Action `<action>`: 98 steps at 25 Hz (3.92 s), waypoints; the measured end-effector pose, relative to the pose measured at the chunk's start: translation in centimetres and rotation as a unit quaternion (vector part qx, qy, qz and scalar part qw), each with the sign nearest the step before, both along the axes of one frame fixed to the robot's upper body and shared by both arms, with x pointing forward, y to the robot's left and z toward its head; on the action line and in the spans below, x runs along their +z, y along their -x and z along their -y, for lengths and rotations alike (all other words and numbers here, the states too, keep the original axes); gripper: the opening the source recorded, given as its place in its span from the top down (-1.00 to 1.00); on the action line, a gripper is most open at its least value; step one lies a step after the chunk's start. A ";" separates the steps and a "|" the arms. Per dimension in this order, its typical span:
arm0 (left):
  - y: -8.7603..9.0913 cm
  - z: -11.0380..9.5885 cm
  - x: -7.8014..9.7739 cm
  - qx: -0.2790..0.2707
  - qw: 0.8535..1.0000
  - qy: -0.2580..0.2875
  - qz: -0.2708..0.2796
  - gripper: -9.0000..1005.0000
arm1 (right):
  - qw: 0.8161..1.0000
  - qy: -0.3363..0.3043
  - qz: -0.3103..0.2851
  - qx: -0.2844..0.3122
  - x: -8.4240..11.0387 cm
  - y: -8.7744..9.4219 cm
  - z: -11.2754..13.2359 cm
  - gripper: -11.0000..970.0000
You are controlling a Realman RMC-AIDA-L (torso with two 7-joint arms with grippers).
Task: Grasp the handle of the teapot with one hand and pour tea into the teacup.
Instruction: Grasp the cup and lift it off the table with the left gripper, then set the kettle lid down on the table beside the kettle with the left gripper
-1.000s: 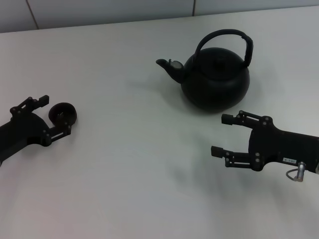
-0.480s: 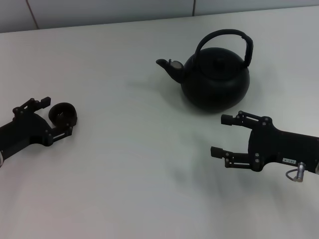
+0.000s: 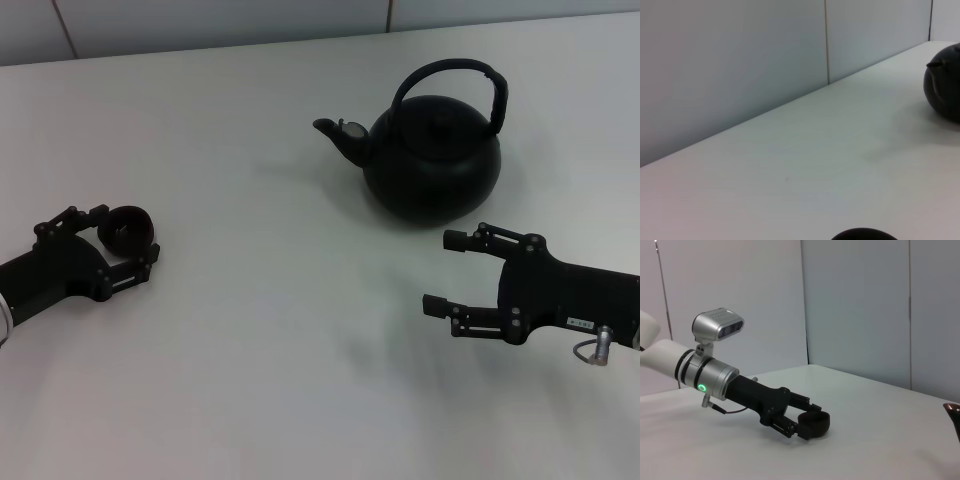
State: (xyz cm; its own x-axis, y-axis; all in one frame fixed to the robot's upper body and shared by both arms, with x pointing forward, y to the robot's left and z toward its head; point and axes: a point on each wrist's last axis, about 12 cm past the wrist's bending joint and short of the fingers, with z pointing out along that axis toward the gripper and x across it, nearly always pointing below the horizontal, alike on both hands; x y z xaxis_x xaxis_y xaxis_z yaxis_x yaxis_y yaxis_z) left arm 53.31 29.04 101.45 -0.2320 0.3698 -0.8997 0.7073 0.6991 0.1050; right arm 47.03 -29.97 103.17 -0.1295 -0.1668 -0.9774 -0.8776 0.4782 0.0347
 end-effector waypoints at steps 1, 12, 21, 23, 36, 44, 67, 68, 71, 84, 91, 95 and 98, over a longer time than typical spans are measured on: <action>0.0 0.0 0.0 0.000 1.000 0.000 0.000 -0.72 | 1.000 0.000 0.000 0.000 0.0 0.0 0.0 -0.73; -0.3 0.5 0.1 -0.001 1.000 -0.007 0.010 -0.67 | 1.000 -0.001 0.000 -0.002 0.0 0.0 0.0 -0.73; -0.6 0.4 0.3 0.000 1.000 -0.007 0.011 -0.40 | 1.000 -0.002 0.001 -0.001 0.1 0.1 0.1 -0.73; -0.6 0.4 0.4 -0.001 1.000 -0.007 0.011 -0.40 | 1.000 -0.002 0.001 -0.001 0.1 0.1 0.1 -0.73; -3.0 5.8 2.0 -0.086 0.996 0.002 0.023 -0.40 | 1.000 -0.008 0.006 0.004 0.3 0.1 0.0 -0.73; -3.7 7.2 2.2 -0.107 0.994 -0.010 0.022 -0.40 | 1.000 -0.012 0.013 0.006 0.6 0.1 0.1 -0.73; -3.5 8.1 1.3 -0.123 0.991 -0.043 0.006 -0.40 | 1.000 -0.013 0.013 0.006 0.6 0.1 0.1 -0.73; -3.5 8.0 1.3 -0.122 0.992 -0.043 0.006 -0.40 | 1.000 -0.013 0.013 0.006 0.6 0.1 0.1 -0.73; -3.4 8.0 1.2 -0.122 0.992 -0.042 0.005 -0.40 | 1.000 -0.013 0.013 0.006 0.6 0.1 0.1 -0.73; -3.4 8.1 1.3 -0.126 0.991 -0.040 0.005 -0.56 | 1.000 -0.012 0.015 0.007 0.6 0.1 0.1 -0.73; -3.2 8.1 1.2 -0.129 0.991 -0.038 0.004 -0.58 | 1.000 -0.011 0.015 0.006 0.6 0.1 0.1 -0.73; -2.8 8.2 1.9 -0.150 0.988 -0.013 0.012 -0.59 | 1.000 -0.011 0.015 0.006 0.6 0.1 0.1 -0.73; -2.8 7.9 2.0 -0.146 0.989 -0.011 0.012 -0.59 | 1.000 -0.010 0.014 0.005 0.5 0.1 0.1 -0.73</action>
State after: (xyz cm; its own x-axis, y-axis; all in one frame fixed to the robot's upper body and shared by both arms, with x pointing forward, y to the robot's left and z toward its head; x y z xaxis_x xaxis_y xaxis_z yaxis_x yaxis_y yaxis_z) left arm 56.09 21.15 103.44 -0.0913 0.4368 -0.8949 0.8761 0.4625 0.1363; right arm 46.95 -30.12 103.70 -0.1004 -0.1473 -0.9840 -0.8829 0.4691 0.0199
